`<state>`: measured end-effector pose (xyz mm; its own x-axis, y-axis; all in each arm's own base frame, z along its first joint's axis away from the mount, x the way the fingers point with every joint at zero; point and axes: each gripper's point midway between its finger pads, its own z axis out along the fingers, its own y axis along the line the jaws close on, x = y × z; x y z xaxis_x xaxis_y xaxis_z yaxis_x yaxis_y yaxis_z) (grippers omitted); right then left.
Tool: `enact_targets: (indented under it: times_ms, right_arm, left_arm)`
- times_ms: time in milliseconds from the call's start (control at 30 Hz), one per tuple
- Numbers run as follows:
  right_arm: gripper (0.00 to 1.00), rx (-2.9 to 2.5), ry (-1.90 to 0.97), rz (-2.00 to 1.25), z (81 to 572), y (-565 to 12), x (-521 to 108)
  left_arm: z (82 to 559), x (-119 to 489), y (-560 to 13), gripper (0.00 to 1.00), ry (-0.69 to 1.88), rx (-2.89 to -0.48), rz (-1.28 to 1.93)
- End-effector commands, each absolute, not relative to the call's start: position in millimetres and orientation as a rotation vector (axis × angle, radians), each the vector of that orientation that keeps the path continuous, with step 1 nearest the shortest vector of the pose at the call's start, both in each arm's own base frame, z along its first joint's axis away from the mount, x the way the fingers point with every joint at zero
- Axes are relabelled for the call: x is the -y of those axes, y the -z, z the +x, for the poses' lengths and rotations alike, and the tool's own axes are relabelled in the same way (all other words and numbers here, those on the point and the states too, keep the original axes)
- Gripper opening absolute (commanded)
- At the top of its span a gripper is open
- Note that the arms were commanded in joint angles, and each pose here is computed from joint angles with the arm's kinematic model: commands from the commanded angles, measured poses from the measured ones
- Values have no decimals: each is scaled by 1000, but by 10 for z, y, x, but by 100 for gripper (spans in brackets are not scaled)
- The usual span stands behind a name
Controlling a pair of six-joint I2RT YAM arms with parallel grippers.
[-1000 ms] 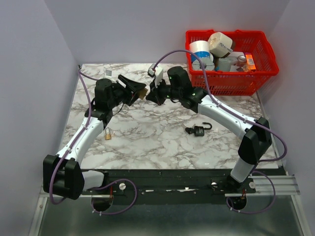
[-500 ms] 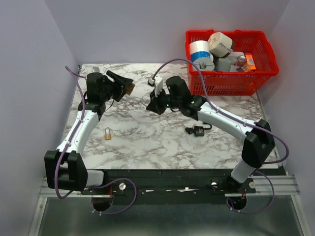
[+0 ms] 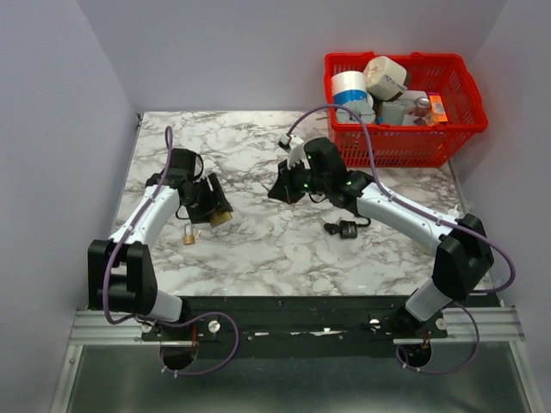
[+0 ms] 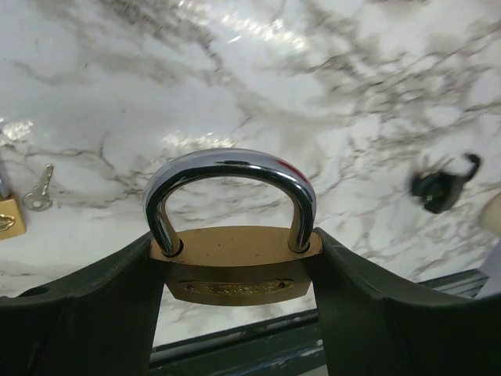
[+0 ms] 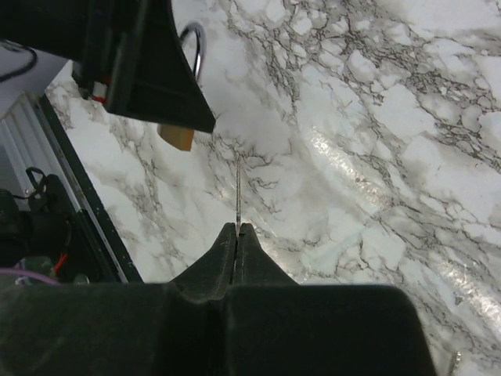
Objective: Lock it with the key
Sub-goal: Place the lock at the center of the board.
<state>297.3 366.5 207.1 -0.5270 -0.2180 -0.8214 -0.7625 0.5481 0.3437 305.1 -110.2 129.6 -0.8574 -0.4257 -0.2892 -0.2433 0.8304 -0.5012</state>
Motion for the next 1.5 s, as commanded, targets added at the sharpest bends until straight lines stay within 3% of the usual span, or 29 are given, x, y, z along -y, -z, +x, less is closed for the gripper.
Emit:
enact_targets:
  times_ms: [0, 467, 1100, 1200, 1467]
  right_arm:
    - [1, -2099, -1009, -693, 2931, -1986, -3745]
    - [1, -2298, -1069, -510, 2878, -1492, -3902]
    - [1, -2340, -1083, -498, 2786, -1291, -4001]
    - [1, -2346, -1083, -499, 2769, -1274, -3999]
    - [1, -2346, -1067, -482, 2797, -1272, -3980]
  left_arm:
    - [2697, 989, -909, 0, 523, -2811, -436]
    - [2776, 986, -542, 0, 269, -2944, -230]
    - [2746, 840, -189, 9, 57, -3051, -204]
    - [2738, 841, -148, 12, 54, -3063, -202]
    - [2680, 818, -112, 38, 34, -3090, -205]
